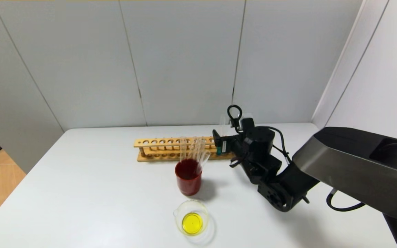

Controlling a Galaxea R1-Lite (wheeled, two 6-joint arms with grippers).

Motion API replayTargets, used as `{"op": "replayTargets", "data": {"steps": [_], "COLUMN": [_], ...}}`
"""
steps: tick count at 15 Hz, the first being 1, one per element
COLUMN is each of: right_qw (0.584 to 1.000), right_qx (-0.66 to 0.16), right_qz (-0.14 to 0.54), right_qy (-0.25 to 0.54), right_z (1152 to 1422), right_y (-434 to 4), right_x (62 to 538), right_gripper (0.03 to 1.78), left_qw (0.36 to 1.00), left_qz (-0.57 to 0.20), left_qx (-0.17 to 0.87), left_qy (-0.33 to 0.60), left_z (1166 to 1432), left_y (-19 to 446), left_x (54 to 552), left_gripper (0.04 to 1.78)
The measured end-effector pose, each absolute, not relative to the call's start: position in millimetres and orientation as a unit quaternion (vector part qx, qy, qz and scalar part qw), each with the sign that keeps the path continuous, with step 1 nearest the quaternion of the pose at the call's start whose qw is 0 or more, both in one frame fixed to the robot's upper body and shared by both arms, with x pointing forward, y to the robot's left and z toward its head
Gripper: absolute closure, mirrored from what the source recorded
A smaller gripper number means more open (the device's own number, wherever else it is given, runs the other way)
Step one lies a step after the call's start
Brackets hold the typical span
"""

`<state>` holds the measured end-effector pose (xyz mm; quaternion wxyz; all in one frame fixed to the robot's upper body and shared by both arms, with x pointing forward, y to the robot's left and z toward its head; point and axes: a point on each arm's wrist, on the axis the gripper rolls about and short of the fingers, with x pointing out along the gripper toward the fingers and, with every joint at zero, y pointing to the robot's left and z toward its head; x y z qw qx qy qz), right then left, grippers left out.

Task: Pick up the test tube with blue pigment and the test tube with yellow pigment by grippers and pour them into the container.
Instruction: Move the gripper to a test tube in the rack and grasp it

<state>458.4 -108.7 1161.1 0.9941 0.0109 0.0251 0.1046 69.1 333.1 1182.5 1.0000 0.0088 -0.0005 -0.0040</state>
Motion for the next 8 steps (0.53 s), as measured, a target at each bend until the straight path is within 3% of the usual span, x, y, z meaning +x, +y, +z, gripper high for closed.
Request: {"op": "replayTargets", "data": {"steps": [8], "right_qw": [0.993], "right_qx": [0.007], "right_qz": [0.111], "right_qy": [0.039], "right_z": [1151.2], "right_y": [-106.8], "right_x": [468.5], "right_gripper": [0.07], "left_qw": [1.000], "left_qz": [-0.004], "left_qx": [0.009], "left_qy": [0.000], "left_z": [1182.4], "left_y": [333.1], "left_x": [69.1], "left_gripper": [0.07]}}
